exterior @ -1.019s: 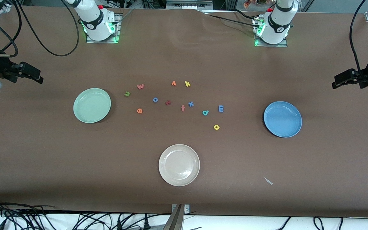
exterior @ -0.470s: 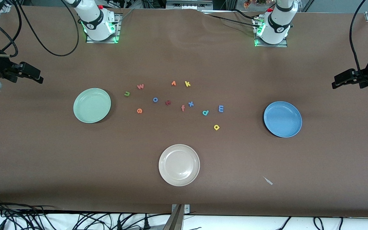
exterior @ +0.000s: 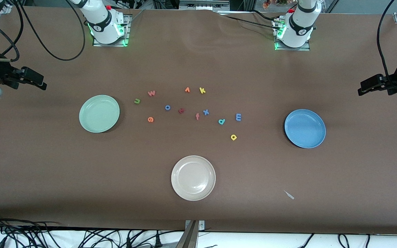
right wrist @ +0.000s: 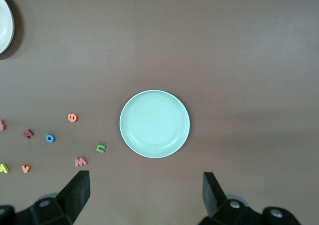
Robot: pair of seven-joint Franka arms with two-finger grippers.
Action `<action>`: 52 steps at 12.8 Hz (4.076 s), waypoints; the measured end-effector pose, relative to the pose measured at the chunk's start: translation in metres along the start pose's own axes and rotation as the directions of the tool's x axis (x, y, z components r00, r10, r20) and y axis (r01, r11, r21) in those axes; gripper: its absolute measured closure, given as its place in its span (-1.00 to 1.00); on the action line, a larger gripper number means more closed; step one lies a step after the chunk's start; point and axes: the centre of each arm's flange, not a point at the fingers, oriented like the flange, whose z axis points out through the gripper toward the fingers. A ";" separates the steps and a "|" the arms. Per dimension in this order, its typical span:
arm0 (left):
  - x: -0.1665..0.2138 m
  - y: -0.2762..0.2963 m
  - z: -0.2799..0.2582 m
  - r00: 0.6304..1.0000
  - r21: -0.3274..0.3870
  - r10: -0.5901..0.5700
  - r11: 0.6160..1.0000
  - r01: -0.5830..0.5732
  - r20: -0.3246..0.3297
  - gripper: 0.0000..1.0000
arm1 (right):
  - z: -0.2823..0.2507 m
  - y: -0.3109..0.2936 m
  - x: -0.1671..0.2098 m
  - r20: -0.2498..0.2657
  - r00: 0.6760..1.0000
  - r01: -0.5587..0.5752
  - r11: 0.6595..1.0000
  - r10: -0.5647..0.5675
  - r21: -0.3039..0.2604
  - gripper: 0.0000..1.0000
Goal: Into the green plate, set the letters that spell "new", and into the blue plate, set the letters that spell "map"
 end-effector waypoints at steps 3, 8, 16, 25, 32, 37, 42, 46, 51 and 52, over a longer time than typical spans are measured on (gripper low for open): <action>0.000 0.000 0.000 1.000 0.000 0.001 1.000 -0.001 0.000 -1.00 | 0.000 0.000 0.000 0.000 1.000 0.000 1.000 0.000 0.000 -1.00; 0.000 0.001 0.000 1.000 0.000 0.001 1.000 -0.001 0.000 -1.00 | 0.000 0.000 0.000 0.000 1.000 0.000 1.000 0.000 0.000 -1.00; 0.000 0.001 0.000 1.000 0.000 0.001 1.000 -0.001 0.001 -1.00 | 0.000 0.000 0.000 0.000 1.000 0.000 1.000 0.000 0.000 -1.00; 0.000 0.001 0.001 1.000 0.000 0.001 1.000 -0.001 0.001 -1.00 | 0.003 0.002 -0.004 0.037 0.999 -0.004 1.000 0.004 -0.001 -1.00; 0.001 0.002 0.002 1.000 0.000 0.003 1.000 -0.003 0.003 -1.00 | 0.003 -0.011 -0.008 0.054 0.998 0.018 1.000 -0.018 0.002 -1.00; 0.015 0.006 0.026 0.999 -0.003 0.011 1.000 -0.011 0.044 -1.00 | 0.002 -0.016 -0.009 0.055 0.998 0.011 1.000 -0.013 0.029 -1.00; 0.022 0.011 0.040 0.998 -0.004 0.022 1.000 -0.022 0.065 -1.00 | 0.007 -0.030 -0.010 0.078 0.981 -0.182 0.982 0.178 0.043 -1.00; 0.044 0.041 0.091 0.987 -0.007 0.073 0.997 -0.072 0.146 -1.00 | 0.038 -0.042 -0.004 0.052 0.966 -0.256 0.966 0.254 0.044 -1.00; 0.051 0.146 0.155 0.962 -0.027 0.188 0.982 -0.186 0.199 -1.00 | 0.108 -0.079 -0.030 0.083 0.895 -0.439 0.899 0.437 -0.001 -1.00; 0.049 0.158 0.161 0.963 -0.029 0.186 0.982 -0.184 0.195 -1.00 | 0.116 -0.090 -0.035 0.069 0.889 -0.454 0.891 0.453 0.002 -1.00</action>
